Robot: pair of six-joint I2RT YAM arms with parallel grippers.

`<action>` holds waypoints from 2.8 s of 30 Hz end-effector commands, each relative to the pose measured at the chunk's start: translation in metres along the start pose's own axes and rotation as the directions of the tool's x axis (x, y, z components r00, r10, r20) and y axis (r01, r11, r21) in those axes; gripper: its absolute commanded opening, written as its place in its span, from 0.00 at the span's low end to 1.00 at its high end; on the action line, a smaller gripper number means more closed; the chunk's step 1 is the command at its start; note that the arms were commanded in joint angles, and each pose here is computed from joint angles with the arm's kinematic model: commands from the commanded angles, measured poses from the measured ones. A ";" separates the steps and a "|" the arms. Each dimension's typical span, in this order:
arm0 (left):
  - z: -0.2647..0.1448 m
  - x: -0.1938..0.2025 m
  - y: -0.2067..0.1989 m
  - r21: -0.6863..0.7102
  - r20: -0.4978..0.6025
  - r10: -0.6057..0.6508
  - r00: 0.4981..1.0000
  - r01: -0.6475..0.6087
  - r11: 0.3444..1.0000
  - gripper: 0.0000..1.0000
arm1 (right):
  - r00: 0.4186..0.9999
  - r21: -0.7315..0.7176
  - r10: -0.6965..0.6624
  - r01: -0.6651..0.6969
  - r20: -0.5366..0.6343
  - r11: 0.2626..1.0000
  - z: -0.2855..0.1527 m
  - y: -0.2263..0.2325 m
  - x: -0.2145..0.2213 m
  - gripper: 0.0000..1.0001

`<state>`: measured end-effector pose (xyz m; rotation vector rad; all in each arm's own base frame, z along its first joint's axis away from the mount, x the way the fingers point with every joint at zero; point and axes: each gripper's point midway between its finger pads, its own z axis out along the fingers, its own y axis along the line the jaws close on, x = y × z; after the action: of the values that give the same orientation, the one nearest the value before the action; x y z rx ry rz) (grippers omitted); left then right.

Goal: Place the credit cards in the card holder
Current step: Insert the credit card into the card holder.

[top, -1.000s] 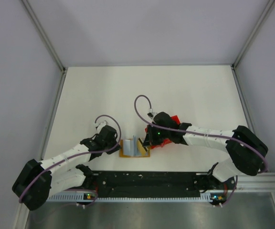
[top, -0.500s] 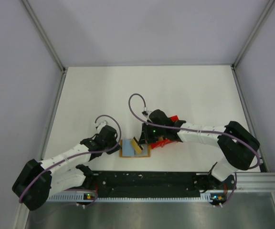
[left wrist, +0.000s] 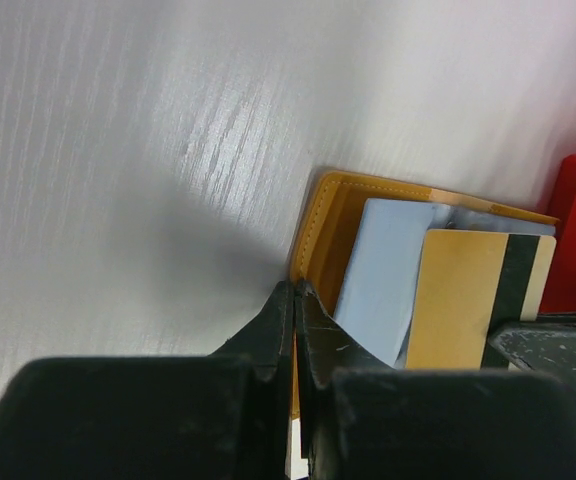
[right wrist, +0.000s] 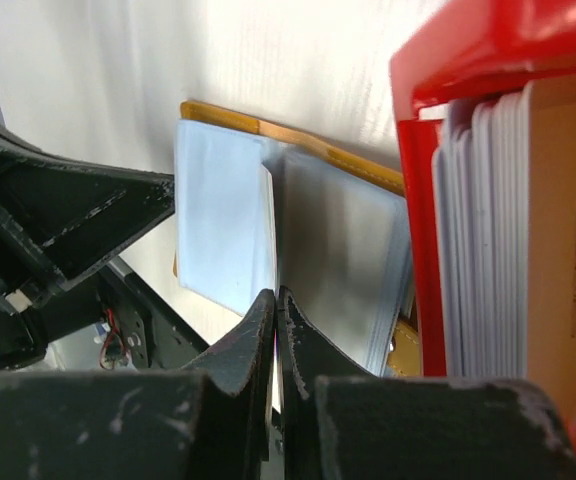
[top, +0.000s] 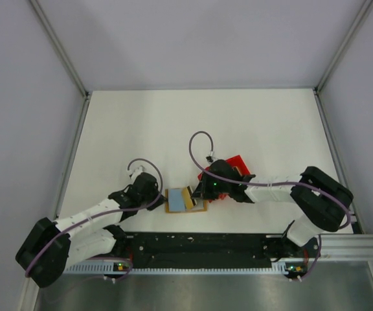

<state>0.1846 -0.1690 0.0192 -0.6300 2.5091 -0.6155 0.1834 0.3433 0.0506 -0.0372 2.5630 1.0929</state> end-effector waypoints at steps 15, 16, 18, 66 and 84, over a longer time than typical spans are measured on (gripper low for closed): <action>0.003 0.014 0.008 0.011 -0.039 -0.054 0.998 0.055 0.998 0.00 | 0.993 0.079 0.115 -0.113 -0.019 0.990 0.028 -0.020 0.013 0.00; 0.004 0.014 0.008 0.013 -0.040 -0.055 0.998 0.055 0.998 0.00 | 0.993 0.084 0.112 -0.110 -0.019 0.990 0.029 -0.020 0.013 0.00; 0.004 0.013 0.009 0.008 -0.034 -0.044 0.998 0.044 0.999 0.00 | 0.993 0.062 0.117 -0.116 -0.019 0.991 0.031 -0.014 0.009 0.00; -0.010 -0.005 0.030 -0.017 0.109 -0.117 0.987 0.119 0.993 0.00 | 0.991 0.151 0.120 -0.109 -0.066 0.982 0.045 0.010 0.025 0.00; -0.010 -0.006 0.030 -0.013 0.112 -0.126 0.986 0.128 0.992 0.00 | 0.989 0.145 0.016 0.005 -0.149 0.989 0.047 0.019 0.031 0.27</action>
<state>0.1778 -0.1437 0.0196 -0.8031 2.3810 -0.6115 0.1758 0.3996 0.0251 0.0497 2.7552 1.0215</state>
